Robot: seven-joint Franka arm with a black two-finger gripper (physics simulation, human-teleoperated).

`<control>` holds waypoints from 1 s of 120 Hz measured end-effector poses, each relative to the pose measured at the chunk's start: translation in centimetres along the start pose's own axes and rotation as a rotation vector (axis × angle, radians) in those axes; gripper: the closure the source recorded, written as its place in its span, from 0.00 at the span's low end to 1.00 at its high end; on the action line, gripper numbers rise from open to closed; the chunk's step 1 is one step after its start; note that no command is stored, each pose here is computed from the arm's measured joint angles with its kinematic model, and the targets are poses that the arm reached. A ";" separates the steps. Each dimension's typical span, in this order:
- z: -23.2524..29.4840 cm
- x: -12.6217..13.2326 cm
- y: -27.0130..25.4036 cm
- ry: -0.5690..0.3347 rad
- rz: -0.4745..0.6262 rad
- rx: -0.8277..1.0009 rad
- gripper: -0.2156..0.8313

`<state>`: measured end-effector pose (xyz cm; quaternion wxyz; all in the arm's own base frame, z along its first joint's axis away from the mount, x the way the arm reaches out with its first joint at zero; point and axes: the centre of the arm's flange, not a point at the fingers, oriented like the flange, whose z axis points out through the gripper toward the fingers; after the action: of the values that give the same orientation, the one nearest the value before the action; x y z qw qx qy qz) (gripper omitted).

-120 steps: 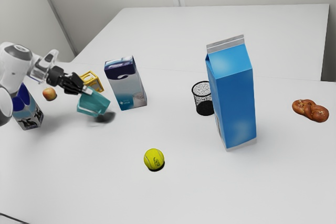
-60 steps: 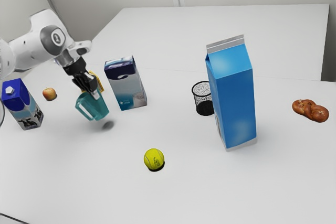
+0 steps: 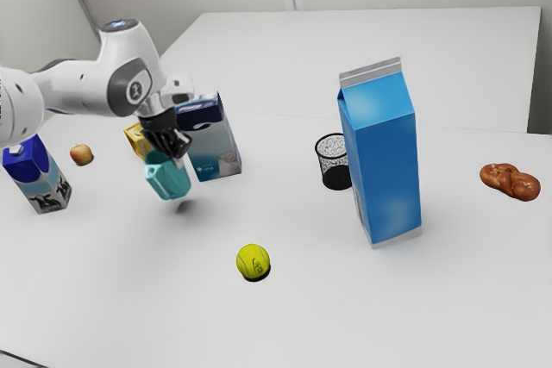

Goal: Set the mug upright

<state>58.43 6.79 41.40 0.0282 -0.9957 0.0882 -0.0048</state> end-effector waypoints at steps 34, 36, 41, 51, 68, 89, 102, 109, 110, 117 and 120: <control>3.9 -0.6 0.8 -0.017 -0.117 0.020 0.96; 4.1 -0.5 0.9 -0.018 -0.123 0.020 0.96; 4.6 -0.5 0.9 -0.021 -0.138 0.019 0.96; 5.4 -0.3 1.0 -0.024 -0.165 0.018 0.96; 5.9 -0.1 1.2 -0.017 -0.202 0.014 0.81; 4.4 0.0 1.3 0.013 -0.238 0.015 0.48; 1.6 0.1 2.2 0.049 -0.240 0.022 0.37; -0.1 0.3 2.7 0.063 -0.240 0.022 0.33; -0.3 0.4 2.8 0.065 -0.241 0.022 0.33; -2.3 0.8 2.9 0.080 -0.244 0.021 0.30; -3.5 1.1 2.9 0.088 -0.245 0.022 0.29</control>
<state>58.98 3.53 44.70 0.0341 -0.9975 -0.0331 -0.0529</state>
